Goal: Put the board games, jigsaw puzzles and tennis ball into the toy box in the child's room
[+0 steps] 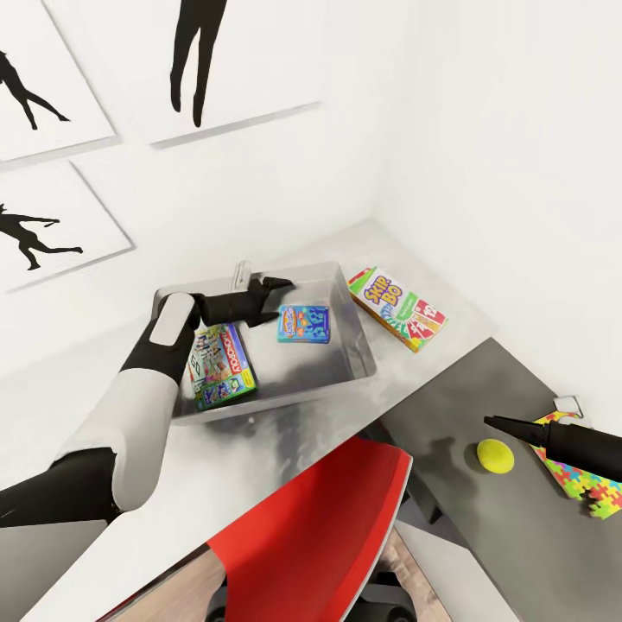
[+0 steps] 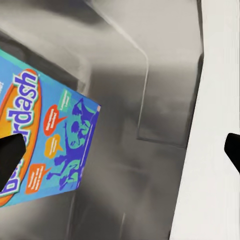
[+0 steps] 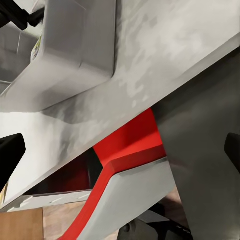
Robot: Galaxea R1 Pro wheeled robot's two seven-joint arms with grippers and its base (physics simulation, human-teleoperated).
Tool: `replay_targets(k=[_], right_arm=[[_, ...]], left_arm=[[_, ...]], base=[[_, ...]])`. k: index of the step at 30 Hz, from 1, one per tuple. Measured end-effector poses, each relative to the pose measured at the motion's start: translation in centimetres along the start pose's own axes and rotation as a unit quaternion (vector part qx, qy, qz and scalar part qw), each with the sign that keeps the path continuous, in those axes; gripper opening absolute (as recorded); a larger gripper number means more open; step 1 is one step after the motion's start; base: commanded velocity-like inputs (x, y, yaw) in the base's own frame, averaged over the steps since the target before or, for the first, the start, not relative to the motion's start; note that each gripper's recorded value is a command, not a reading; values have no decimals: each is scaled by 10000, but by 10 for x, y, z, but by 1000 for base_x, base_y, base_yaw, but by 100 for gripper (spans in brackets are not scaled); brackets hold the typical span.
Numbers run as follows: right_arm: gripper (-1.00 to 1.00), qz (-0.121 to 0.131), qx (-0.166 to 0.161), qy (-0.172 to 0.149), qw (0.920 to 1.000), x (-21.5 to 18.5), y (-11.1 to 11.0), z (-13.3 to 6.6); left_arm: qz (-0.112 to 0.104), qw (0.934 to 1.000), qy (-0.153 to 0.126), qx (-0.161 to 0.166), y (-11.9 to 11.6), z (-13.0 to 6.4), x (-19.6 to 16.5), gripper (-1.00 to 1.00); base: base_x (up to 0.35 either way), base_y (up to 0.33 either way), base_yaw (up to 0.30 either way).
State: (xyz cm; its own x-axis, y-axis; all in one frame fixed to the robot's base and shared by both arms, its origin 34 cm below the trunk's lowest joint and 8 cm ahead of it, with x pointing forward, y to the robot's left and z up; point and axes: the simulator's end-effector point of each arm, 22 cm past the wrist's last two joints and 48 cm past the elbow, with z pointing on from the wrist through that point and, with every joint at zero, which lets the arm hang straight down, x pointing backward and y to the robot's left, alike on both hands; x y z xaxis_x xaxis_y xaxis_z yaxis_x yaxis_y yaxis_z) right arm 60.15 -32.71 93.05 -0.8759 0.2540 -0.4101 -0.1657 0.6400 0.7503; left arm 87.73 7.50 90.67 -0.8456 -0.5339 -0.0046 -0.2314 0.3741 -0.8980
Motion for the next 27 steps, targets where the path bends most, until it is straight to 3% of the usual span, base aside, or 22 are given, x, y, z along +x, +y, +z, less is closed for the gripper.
replay_targets(k=[5, 11, 13, 16, 19, 20, 23, 26, 27], right_arm=[[100, 21, -13, 11, 10000, 2, 0, 0], [100, 62, -3, 39, 10000, 9, -1, -1], [100, 6, -2, 10, 10000, 9, -2, -2], [100, -25, -1, -4, 10000, 9, -2, -2], [100, -81, 11, -24, 10000, 11, -3, -3], [100, -80, 11, -23, 10000, 11, -3, -3], [100, -110, 26, -33, 9999, 13, -4, -4], [100, -156, 35, -55, 9999, 13, -5, -5], [100, -222, 45, -87, 9997, 13, -5, -6]], left_arm=[[83, 9999, -4, 69, -9, 0, 1, 100], [389, 9990, 131, 157, -28, 6, 15, 100], [589, 9979, 169, 191, -38, 7, 22, 100], [713, 9971, 178, 202, -43, 7, 25, 100], [1117, 9932, 178, 266, -62, 5, 35, 100], [1126, 9931, 177, 257, -61, 5, 35, 100], [1475, 9885, 162, 282, -76, 2, 46, 100], [1565, 9869, 172, 355, -83, 0, 53, 100], [1551, 9863, 209, 515, -92, -2, 61, 100]], base=[[0, 0, 0], [0, 0, 0], [0, 0, 0], [0, 0, 0], [0, 0, 0], [0, 0, 0], [0, 0, 0], [0, 0, 0], [0, 0, 0]])
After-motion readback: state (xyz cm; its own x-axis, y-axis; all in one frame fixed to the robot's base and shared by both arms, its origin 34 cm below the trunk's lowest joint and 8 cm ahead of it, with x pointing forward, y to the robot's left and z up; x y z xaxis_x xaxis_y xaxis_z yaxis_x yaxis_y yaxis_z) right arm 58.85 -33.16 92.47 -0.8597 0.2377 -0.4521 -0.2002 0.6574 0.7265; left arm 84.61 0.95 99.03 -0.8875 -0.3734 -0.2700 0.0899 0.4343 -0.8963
